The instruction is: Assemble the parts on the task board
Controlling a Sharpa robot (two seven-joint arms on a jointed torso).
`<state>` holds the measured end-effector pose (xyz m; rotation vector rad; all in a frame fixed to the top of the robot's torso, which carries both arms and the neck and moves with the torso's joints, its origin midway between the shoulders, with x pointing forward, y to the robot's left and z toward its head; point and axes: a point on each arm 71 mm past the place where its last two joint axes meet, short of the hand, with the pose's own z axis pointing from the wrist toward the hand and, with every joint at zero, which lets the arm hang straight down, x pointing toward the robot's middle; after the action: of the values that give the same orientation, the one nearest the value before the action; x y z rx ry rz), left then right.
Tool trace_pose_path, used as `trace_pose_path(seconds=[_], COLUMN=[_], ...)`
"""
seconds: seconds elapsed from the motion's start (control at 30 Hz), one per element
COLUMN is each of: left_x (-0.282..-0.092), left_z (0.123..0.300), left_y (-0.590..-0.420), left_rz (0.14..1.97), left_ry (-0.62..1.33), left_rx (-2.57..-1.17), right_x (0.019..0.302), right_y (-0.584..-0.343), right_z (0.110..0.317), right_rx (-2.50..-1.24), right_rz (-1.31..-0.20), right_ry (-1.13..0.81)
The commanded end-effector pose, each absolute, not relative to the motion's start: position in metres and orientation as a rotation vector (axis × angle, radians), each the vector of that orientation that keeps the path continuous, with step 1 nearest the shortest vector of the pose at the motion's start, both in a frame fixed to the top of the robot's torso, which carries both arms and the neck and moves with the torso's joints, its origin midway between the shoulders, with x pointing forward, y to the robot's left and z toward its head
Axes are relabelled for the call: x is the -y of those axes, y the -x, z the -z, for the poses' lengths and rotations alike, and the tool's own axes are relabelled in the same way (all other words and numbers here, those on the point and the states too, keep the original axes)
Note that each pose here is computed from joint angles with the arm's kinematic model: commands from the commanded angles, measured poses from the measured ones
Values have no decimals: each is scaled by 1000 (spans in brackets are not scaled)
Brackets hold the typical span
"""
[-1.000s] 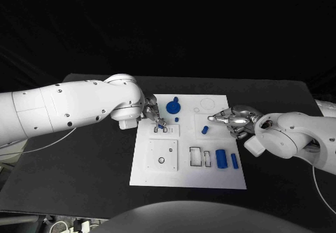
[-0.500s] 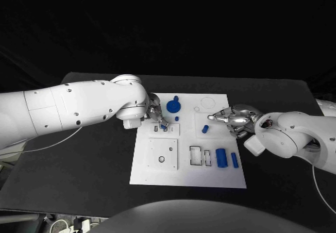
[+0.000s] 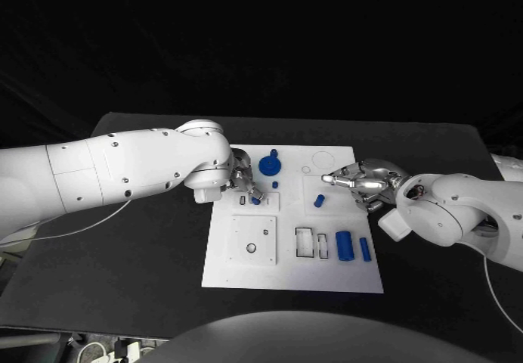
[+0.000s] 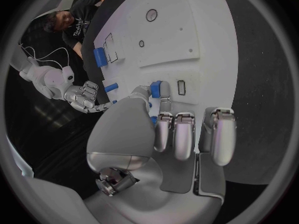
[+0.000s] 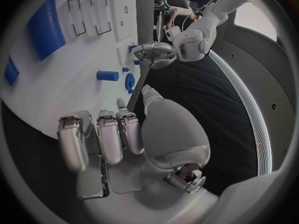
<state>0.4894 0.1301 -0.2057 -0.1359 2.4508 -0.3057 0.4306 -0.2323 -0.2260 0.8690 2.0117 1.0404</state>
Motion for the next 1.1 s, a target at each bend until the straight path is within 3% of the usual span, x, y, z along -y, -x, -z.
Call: trace_pose_path(seconds=[0.03,0.4,1.1], left_x=[-137,-136,-136], left_z=[208,209,209], left_y=[-488,-489,-490], left_rz=[141,139,120], left_ry=[167,163,156], left_rx=[-2482,-2484,-2459], right_x=[227,226,230], right_y=[-431,-431,-431], right_z=[217,211,214], right_rx=[-1913,-1834,-1859], right_rz=[-1162,-1223,-1201], right_ry=[-805,-789,-825])
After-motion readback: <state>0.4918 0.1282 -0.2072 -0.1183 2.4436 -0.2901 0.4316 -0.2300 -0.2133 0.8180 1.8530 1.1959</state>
